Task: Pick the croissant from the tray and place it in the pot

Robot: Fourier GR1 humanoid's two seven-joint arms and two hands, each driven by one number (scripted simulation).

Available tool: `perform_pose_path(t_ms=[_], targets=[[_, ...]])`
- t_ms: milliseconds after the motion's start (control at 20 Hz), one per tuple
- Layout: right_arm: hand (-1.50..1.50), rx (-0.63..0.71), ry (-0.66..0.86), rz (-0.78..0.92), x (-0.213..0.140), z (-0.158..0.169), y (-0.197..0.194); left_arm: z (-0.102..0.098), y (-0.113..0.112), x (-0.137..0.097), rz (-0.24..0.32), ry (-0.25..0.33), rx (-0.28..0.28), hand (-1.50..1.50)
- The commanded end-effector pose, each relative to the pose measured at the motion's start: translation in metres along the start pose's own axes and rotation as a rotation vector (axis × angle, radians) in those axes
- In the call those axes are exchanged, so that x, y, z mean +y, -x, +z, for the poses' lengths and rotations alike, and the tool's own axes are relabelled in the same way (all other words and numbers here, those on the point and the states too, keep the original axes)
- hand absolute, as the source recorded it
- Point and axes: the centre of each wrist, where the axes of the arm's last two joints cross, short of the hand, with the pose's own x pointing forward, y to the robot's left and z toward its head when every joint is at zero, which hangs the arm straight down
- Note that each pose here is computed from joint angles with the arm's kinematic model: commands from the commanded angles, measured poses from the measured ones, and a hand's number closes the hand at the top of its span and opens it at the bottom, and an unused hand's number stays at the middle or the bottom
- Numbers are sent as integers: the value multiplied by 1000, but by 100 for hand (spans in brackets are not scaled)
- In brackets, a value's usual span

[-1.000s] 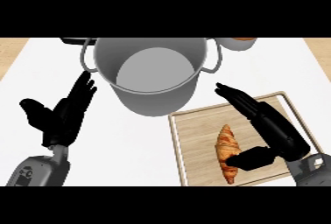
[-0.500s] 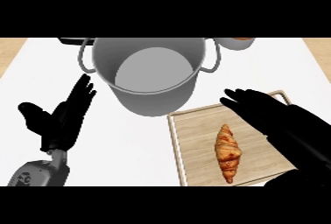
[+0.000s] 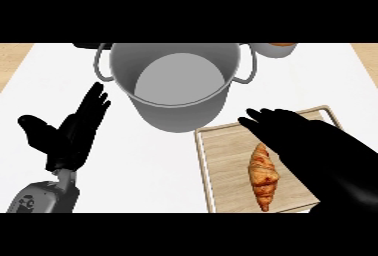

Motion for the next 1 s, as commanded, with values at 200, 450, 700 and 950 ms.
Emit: perform_pose_path(t_ms=[200, 450, 700, 950], targets=[[-150, 174, -110, 52, 2, -29, -23, -3, 4, -15, 20, 6, 16, 0], [-150, 253, -187, 100, 28, -43, -18, 0, -2, -5, 0, -19, 3, 0], [-150, 315, -209, 135, 46, -54, -13, 2, -1, 0, -1, -24, 0, 0], [-150, 292, -164, 120, 47, -31, -28, 4, 2, -3, 8, -4, 23, 0]])
